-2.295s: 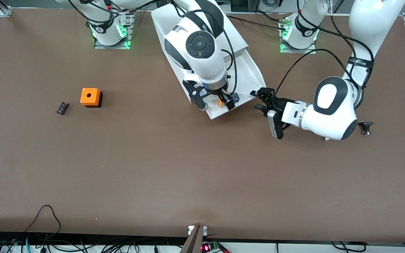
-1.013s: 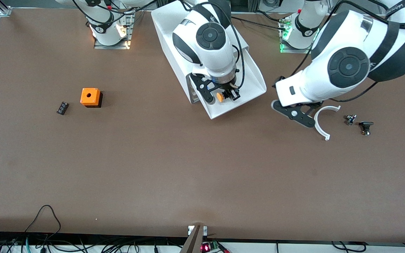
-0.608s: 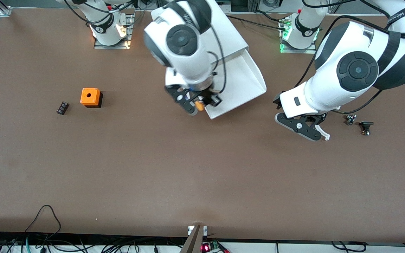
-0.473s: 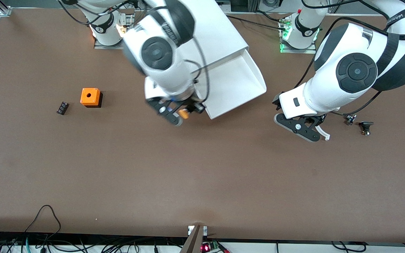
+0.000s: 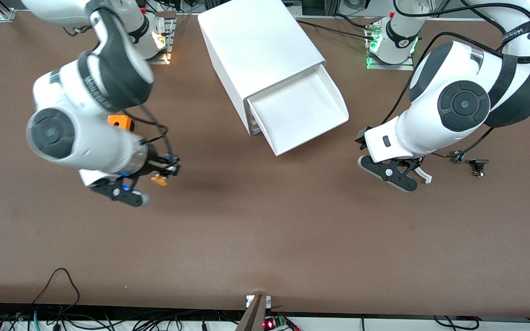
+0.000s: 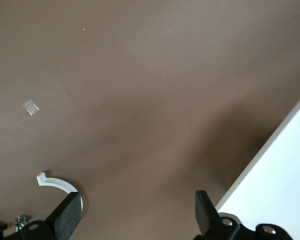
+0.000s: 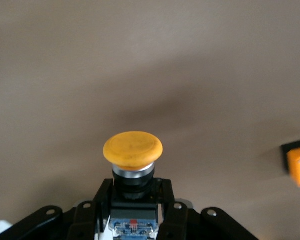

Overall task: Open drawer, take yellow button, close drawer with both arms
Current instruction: 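Lift the button out with the right gripper while the left gripper repositions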

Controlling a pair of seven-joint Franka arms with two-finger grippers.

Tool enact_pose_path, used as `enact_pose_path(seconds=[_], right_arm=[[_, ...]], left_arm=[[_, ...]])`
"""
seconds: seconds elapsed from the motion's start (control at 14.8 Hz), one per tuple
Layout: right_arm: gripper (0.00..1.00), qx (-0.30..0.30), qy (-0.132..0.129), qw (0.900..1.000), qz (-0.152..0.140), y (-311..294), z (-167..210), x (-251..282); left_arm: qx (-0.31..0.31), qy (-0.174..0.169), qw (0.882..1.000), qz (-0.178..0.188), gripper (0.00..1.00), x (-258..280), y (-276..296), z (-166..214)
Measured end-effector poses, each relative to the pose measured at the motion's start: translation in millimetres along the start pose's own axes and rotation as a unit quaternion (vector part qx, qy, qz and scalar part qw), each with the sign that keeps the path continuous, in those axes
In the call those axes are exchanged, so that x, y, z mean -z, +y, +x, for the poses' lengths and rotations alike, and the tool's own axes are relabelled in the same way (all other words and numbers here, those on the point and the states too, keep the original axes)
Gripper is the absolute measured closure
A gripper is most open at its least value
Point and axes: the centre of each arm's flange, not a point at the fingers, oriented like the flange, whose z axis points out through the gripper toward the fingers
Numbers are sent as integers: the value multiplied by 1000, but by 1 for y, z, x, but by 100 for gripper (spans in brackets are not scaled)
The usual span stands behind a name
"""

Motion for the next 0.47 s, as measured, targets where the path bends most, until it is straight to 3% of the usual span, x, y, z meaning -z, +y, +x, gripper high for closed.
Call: enact_pose_path(seconds=[0.14,0.27,0.47], right_arm=[[57,31,-17,999,-5,39,27,-14],[57,53,-36,998,-11,82,54,-38],[57,93,-38,995,-13,150,94,-86]], left_arm=[[92,-3,996,-1,0,-4,1,1],[176,-8,984,-1,0,-11,6,4],[258,4,966,-2,0,-35,30,12]])
